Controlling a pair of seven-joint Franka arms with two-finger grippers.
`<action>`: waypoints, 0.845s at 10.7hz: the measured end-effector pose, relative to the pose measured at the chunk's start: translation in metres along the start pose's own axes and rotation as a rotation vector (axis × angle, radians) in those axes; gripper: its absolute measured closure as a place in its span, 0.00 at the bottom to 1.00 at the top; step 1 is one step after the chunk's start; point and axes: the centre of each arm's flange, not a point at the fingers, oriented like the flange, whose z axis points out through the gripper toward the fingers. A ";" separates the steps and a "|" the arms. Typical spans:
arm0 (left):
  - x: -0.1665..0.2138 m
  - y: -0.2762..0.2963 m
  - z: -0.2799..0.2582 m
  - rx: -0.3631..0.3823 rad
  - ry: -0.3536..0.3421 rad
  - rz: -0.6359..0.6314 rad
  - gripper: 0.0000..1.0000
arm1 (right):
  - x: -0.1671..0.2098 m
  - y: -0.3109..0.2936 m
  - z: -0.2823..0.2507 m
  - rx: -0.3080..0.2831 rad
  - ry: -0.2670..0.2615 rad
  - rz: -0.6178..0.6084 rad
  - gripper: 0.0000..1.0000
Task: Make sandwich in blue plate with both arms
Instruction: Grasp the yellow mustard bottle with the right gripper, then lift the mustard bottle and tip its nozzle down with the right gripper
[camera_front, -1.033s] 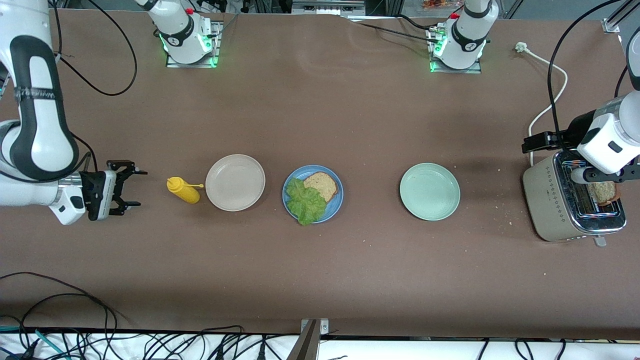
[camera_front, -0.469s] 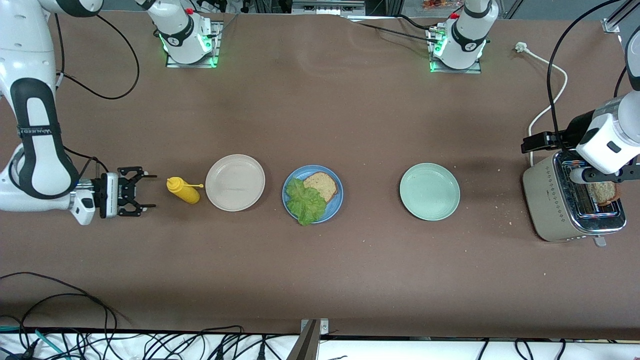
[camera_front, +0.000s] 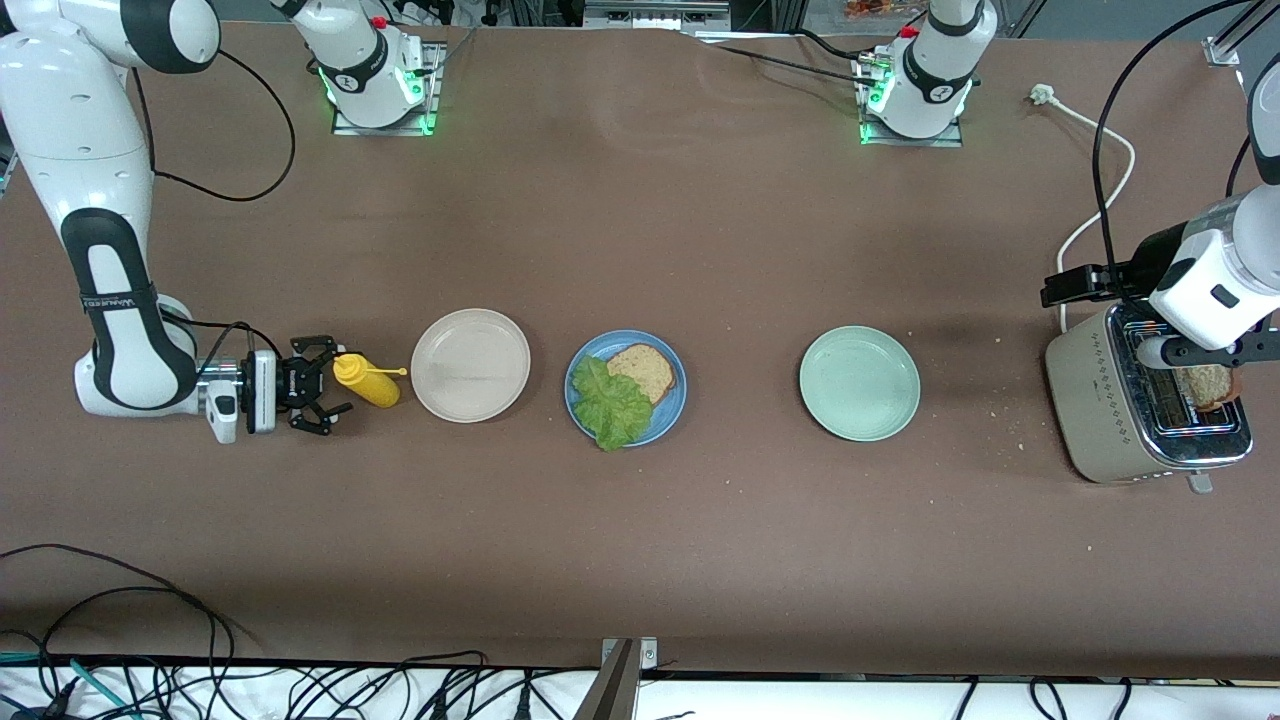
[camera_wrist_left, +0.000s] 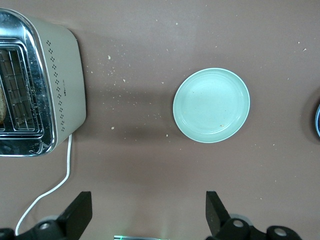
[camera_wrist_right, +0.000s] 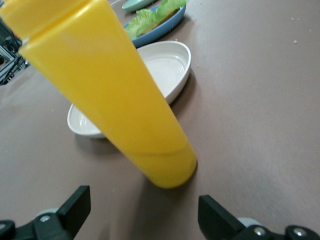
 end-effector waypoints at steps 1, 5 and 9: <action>0.000 0.000 0.000 0.000 0.000 0.000 0.00 | 0.004 -0.001 0.009 0.003 0.034 0.006 0.00; -0.001 0.003 0.000 0.001 -0.001 0.005 0.00 | 0.015 -0.002 0.034 0.021 0.089 -0.023 0.00; -0.001 0.004 0.000 0.001 -0.001 0.007 0.00 | 0.016 -0.001 0.032 0.016 0.088 -0.055 0.00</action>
